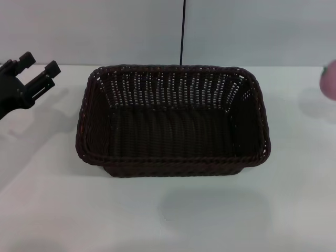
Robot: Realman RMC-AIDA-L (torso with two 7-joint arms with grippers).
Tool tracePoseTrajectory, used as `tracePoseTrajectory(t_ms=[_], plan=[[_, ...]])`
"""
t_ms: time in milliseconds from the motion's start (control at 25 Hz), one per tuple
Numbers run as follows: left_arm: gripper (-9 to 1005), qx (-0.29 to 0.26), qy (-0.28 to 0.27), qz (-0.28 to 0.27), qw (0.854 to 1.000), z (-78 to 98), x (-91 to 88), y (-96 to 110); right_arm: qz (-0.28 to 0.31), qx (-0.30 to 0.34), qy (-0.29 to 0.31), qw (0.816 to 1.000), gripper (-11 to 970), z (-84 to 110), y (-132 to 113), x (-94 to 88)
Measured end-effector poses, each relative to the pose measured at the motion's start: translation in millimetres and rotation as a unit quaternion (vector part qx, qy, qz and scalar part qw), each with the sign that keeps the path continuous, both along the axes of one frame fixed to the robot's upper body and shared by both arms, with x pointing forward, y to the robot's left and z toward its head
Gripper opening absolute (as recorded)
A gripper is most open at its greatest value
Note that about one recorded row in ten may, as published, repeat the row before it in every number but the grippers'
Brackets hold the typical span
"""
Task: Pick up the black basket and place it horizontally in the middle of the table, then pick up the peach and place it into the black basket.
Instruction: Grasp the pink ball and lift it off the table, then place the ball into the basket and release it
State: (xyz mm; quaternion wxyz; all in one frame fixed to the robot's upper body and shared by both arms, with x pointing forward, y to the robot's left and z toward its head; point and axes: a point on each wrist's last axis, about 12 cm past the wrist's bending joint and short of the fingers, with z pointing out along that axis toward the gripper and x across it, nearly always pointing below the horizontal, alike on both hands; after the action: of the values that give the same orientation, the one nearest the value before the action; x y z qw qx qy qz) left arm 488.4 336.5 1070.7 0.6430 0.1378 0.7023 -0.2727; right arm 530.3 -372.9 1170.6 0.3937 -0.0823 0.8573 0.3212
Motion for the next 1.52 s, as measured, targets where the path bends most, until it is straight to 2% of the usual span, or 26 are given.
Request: tracePoseTrajectory(t_ms=[120, 280, 480, 520, 560, 720, 800, 880, 1080, 1280, 1320, 1360, 1400, 1440, 1480, 1520], plan=[[726, -0.005, 0.006, -0.003, 1.000, -3.4, 3.1, -3, 0.049, 0.031, -0.036, 0.998, 92, 18.1, 14, -2.7], [726, -0.002, 0.004, -0.008, 1.000, -5.4, 3.9, -6, 0.140, 0.047, -0.041, 0.988, 71, 23.3, 50, 7.9], [726, 0.018, -0.028, -0.021, 0.999, -11.1, -3.5, -10, 0.231, 0.031, -0.040, 0.972, 45, 8.5, 109, 36.3], [726, 0.018, -0.028, -0.021, 0.999, -11.1, -3.5, -10, 0.248, 0.025, -0.043, 0.967, 39, 0.0, 129, 48.5], [726, 0.018, -0.028, -0.021, 0.999, -11.1, -3.5, -10, 0.248, 0.025, -0.043, 0.967, 34, 0.0, 129, 48.5], [726, 0.006, -0.037, 0.003, 0.999, -19.9, -9.0, -8, 0.276, 0.024, -0.045, 0.960, 61, -19.5, 162, 66.6], [726, 0.002, -0.036, 0.008, 0.999, -22.3, -10.8, -8, 0.293, 0.025, -0.046, 0.955, 83, -22.5, 171, 68.5], [726, 0.006, -0.064, 0.013, 0.998, -29.3, -24.7, -8, 0.309, 0.015, -0.044, 0.950, 160, -26.5, 181, 69.4], [726, -0.010, -0.078, 0.026, 0.997, -33.5, -32.8, -9, 0.305, 0.017, -0.048, 0.951, 341, -28.6, 181, 68.7], [726, -0.024, -0.081, 0.038, 0.996, -36.2, -35.8, -10, 0.286, 0.029, -0.064, 0.956, 506, -32.9, 167, 62.7], [726, -0.027, -0.079, 0.042, 0.996, -37.4, -36.9, -10, 0.264, 0.045, -0.088, 0.960, 531, -35.9, 155, 57.5], [726, -0.027, -0.079, 0.042, 0.996, -37.4, -36.9, -10, 0.264, 0.045, -0.088, 0.960, 557, -35.9, 155, 57.5], [726, -0.027, -0.079, 0.048, 0.995, -38.6, -38.1, -9, 0.229, 0.079, -0.131, 0.961, 582, -38.2, 138, 49.2], [726, -0.026, -0.079, 0.055, 0.995, -39.8, -39.5, -8, 0.229, 0.079, -0.131, 0.961, 607, -38.2, 138, 49.2], [726, -0.023, -0.081, 0.063, 0.994, -40.7, -41.1, -7, 0.205, 0.097, -0.155, 0.961, 632, -41.5, 126, 42.5], [726, -0.017, -0.086, 0.077, 0.993, -42.0, -43.9, -4, 0.151, 0.128, -0.217, 0.956, 658, -50.6, 105, 26.4]])
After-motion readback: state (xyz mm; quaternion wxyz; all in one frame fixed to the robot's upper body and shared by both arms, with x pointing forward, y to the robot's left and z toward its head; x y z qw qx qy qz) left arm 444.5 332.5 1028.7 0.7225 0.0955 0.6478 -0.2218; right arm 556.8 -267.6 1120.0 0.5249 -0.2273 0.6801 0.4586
